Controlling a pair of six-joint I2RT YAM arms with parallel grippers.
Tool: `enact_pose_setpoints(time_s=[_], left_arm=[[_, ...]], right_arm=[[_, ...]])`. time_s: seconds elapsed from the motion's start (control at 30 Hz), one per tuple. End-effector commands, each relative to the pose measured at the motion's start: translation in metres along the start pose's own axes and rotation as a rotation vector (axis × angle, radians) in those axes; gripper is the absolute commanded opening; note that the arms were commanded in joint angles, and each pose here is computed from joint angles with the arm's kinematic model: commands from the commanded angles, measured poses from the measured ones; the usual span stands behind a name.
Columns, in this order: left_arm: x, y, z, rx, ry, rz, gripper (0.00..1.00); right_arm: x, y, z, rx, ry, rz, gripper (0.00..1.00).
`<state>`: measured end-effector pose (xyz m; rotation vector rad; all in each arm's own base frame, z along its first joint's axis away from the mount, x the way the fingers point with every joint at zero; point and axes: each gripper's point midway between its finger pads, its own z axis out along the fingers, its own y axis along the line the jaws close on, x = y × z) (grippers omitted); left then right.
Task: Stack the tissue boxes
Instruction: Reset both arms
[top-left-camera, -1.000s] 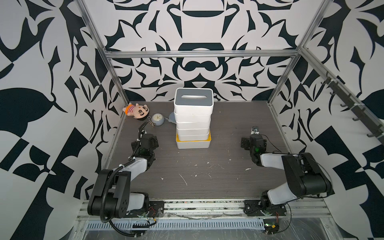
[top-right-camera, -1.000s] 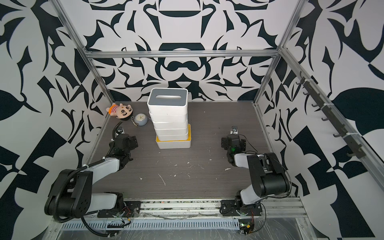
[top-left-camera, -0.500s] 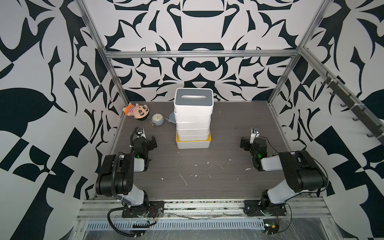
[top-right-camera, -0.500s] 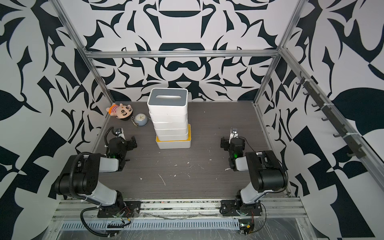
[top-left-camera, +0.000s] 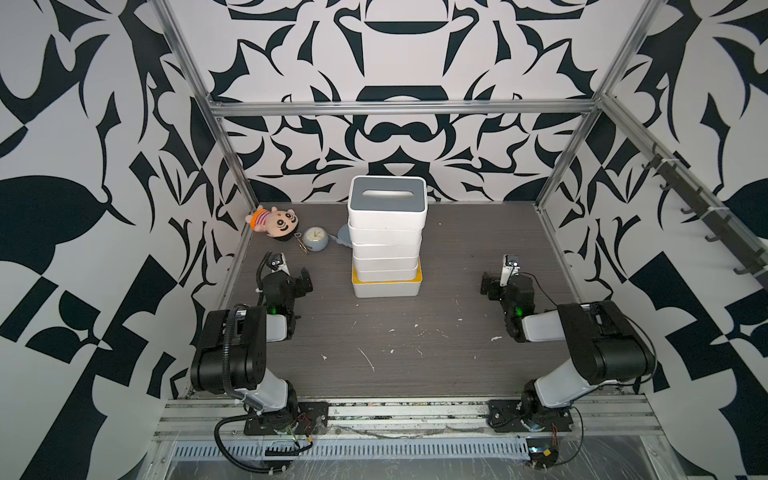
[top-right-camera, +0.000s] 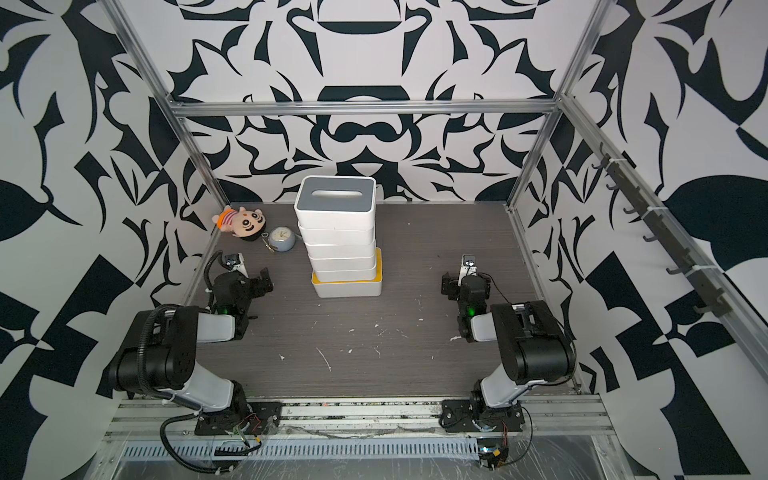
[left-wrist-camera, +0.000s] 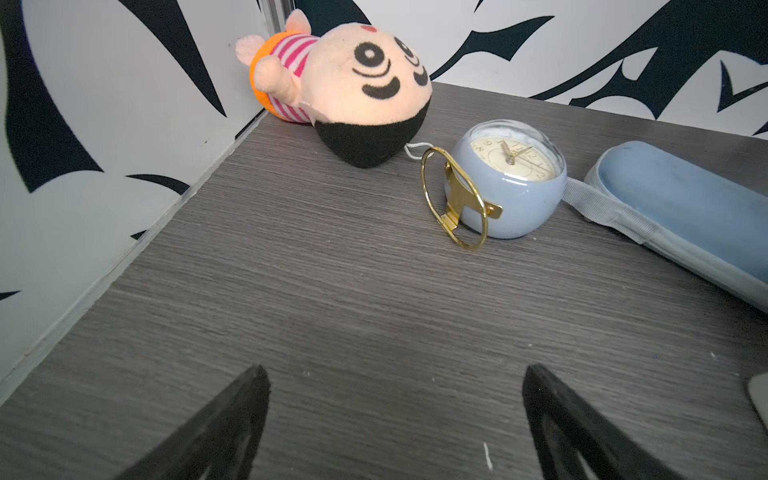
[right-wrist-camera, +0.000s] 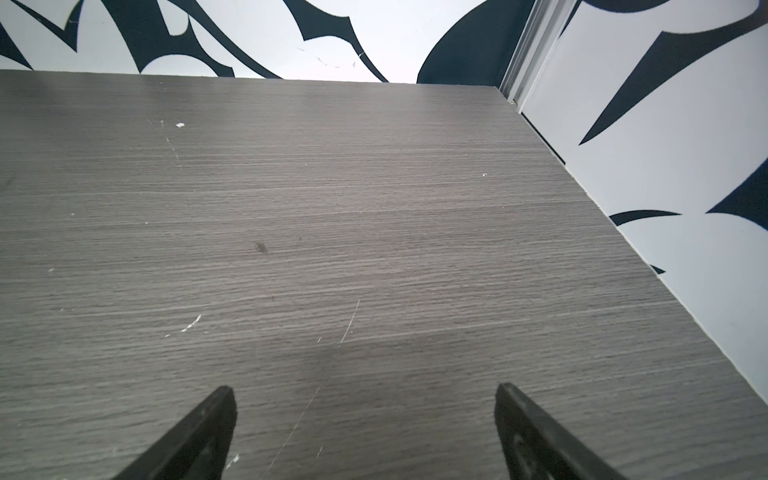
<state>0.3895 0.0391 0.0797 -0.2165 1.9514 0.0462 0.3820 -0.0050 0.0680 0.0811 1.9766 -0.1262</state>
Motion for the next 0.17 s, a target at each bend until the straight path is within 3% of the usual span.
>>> enact_pose_setpoints(time_s=[0.0,0.13], left_arm=[[-0.0083,-0.0034,0.0024,0.016,-0.022,-0.006,0.99],[-0.0093,-0.0033,0.0003,0.016,-0.026,-0.007,0.99]], right_arm=[[-0.0148,0.0002,-0.0022,0.003,-0.055,0.004,1.0],[-0.0149,0.0003,-0.0022,0.003,-0.056,0.004,1.0]])
